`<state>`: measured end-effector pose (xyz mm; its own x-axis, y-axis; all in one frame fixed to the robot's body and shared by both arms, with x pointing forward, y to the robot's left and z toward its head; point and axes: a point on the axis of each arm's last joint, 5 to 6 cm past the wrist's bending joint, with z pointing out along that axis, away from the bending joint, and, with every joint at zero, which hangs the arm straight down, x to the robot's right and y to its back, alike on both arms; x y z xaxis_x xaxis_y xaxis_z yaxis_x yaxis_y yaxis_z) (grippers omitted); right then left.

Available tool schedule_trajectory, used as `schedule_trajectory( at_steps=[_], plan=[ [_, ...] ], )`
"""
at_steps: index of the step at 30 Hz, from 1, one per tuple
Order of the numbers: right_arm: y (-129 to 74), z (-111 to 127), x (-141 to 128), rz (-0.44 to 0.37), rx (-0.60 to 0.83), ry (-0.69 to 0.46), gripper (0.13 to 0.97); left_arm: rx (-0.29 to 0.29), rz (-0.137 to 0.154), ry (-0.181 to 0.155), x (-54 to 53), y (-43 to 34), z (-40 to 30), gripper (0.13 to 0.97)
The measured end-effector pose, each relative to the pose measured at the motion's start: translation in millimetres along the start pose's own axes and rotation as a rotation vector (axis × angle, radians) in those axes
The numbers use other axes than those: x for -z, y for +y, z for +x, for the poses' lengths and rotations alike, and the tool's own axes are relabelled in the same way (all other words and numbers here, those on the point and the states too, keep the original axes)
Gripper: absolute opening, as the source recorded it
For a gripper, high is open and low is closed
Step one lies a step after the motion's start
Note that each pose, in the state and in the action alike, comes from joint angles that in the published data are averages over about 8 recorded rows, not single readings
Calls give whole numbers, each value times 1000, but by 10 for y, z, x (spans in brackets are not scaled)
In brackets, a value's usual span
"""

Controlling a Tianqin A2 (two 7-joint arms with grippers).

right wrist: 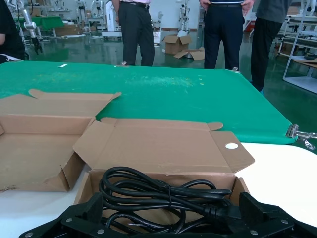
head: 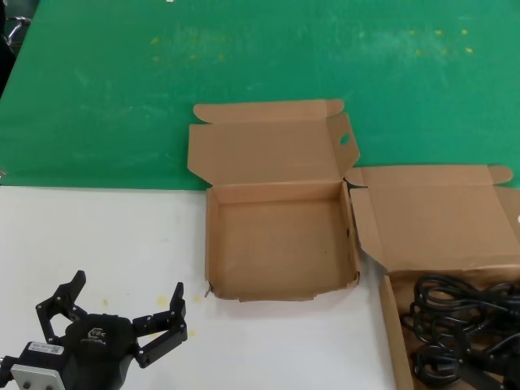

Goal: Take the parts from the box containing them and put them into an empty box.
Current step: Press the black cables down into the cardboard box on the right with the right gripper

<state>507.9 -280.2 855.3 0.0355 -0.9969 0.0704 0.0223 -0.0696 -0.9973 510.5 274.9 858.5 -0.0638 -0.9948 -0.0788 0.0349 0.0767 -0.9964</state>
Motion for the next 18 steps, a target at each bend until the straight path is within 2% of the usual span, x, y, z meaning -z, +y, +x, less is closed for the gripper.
schedule_trajectory(
  at_steps=[18],
  plan=[
    [0, 0, 0, 0, 0, 0, 966, 0, 0, 0, 0, 0, 0, 966]
  ],
)
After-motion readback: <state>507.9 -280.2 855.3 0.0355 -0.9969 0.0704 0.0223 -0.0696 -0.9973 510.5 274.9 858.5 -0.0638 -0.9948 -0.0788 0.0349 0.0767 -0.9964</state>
